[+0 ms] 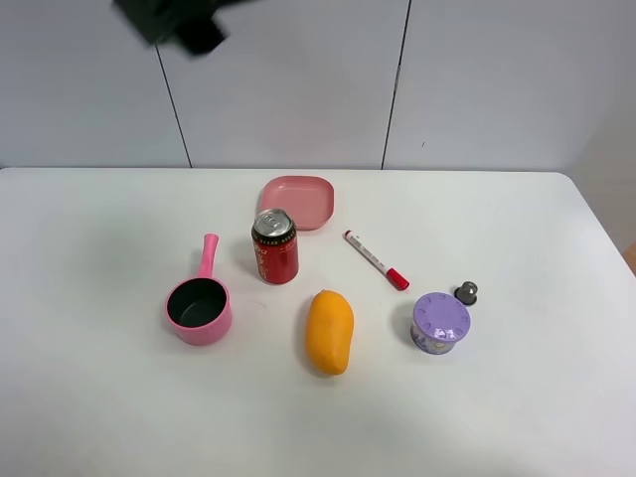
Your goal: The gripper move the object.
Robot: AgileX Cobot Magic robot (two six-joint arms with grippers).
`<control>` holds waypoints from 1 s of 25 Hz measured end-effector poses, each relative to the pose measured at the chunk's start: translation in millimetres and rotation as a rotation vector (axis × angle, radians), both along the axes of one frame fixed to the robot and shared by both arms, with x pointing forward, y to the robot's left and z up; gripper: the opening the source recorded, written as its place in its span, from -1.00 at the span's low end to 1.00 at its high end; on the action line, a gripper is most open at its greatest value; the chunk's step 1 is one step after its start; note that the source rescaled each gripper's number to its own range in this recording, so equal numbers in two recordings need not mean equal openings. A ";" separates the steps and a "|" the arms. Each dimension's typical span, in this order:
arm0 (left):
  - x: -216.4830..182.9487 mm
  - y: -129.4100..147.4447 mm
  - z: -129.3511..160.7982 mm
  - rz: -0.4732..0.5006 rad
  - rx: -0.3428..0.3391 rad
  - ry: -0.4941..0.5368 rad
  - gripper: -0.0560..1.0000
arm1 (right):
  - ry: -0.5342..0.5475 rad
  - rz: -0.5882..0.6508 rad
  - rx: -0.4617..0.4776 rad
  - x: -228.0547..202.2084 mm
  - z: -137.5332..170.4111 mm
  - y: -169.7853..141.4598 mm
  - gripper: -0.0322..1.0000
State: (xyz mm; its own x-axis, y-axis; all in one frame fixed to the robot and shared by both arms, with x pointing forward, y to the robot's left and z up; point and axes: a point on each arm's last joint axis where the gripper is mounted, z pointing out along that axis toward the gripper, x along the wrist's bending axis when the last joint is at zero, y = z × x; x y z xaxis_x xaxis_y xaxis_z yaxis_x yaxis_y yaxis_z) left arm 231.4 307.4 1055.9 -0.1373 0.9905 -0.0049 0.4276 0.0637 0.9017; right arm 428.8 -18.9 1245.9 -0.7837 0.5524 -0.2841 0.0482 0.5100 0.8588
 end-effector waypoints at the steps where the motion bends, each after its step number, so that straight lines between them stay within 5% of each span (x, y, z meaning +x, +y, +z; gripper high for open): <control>1: 0.0 0.0 0.0 0.000 0.000 0.000 1.00 | -0.041 -0.062 0.003 -2.7 12.1 -16.4 0.59; 9: 0.0 0.0 0.0 0.000 0.000 0.000 1.00 | -0.198 -0.532 0.044 -40.7 77.2 -151.8 0.59; 20: 0.0 0.0 0.0 0.000 0.000 0.000 1.00 | -0.333 -0.649 0.293 -122.3 114.2 -297.1 0.99; 25: 0.0 0.0 0.0 0.000 0.000 0.000 1.00 | -0.420 -0.840 0.281 -169.2 111.6 -345.8 1.00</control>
State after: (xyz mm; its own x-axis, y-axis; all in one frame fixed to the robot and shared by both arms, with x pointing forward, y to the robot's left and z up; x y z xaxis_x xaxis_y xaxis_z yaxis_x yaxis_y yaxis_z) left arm 231.4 307.4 1055.9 -0.1373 0.9905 -0.0049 0.4276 0.0637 0.9017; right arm 259.7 -364.7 1357.5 0.0307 0.9743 -0.2230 -0.0353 0.2240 0.9739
